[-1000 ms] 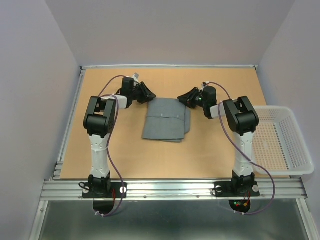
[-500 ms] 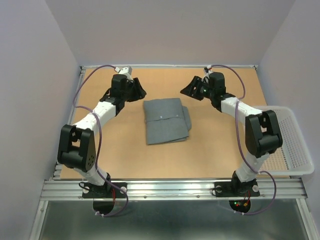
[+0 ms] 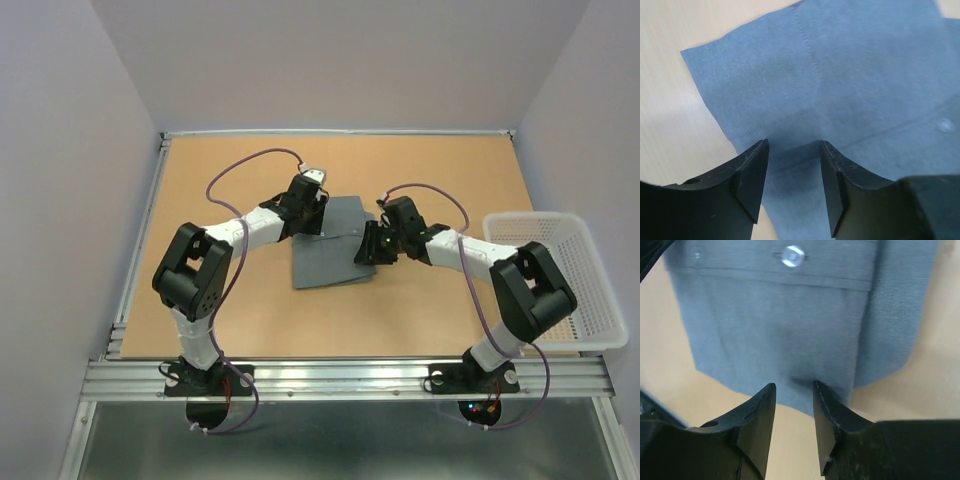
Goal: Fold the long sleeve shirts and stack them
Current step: Fold the shirt
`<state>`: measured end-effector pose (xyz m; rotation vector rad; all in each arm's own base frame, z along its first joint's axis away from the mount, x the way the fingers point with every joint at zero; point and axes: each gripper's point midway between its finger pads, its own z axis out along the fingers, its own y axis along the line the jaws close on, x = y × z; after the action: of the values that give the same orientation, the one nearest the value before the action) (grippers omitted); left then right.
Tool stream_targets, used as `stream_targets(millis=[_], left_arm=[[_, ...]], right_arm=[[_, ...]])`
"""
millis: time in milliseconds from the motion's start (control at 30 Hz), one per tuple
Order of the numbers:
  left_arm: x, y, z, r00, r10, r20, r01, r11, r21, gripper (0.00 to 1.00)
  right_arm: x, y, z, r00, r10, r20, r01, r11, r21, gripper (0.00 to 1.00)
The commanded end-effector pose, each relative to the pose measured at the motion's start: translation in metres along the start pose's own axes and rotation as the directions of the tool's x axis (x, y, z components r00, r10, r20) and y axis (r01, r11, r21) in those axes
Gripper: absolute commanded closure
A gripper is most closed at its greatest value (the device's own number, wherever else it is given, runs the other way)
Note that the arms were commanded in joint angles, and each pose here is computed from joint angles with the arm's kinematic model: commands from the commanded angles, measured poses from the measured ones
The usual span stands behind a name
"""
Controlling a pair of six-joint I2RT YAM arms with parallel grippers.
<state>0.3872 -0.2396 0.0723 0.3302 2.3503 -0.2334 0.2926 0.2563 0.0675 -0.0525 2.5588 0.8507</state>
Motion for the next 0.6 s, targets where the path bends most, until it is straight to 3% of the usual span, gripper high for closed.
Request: stream_targets(millis=[0,233,400,567], left_arm=[[-0.003,0.024,0.011,0.999,-0.040,-0.003,0.039,0.988,-0.147,0.44],[0.055,0.034,-0.001,0.974,-0.188,-0.124,0.159,0.964,-0.211,0.46],[0.084,0.022,-0.022,0.955,-0.241,-0.172,0.215,0.964,-0.157,0.46],[0.048,0.010,-0.055,0.989,-0.141,-0.043,0.136,0.985,-0.111,0.41]], right_arm=[[0.001,-0.032,0.009,1.000,0.003,0.022,-0.005,0.992,0.127,0.60],[-0.039,-0.067,0.025,0.989,-0.116,0.086,0.086,0.951,0.296,0.63],[-0.117,-0.060,0.039,0.964,-0.202,0.173,0.142,0.941,0.307,0.63],[-0.167,-0.037,0.044,0.940,-0.249,0.233,0.184,0.945,0.270,0.61]])
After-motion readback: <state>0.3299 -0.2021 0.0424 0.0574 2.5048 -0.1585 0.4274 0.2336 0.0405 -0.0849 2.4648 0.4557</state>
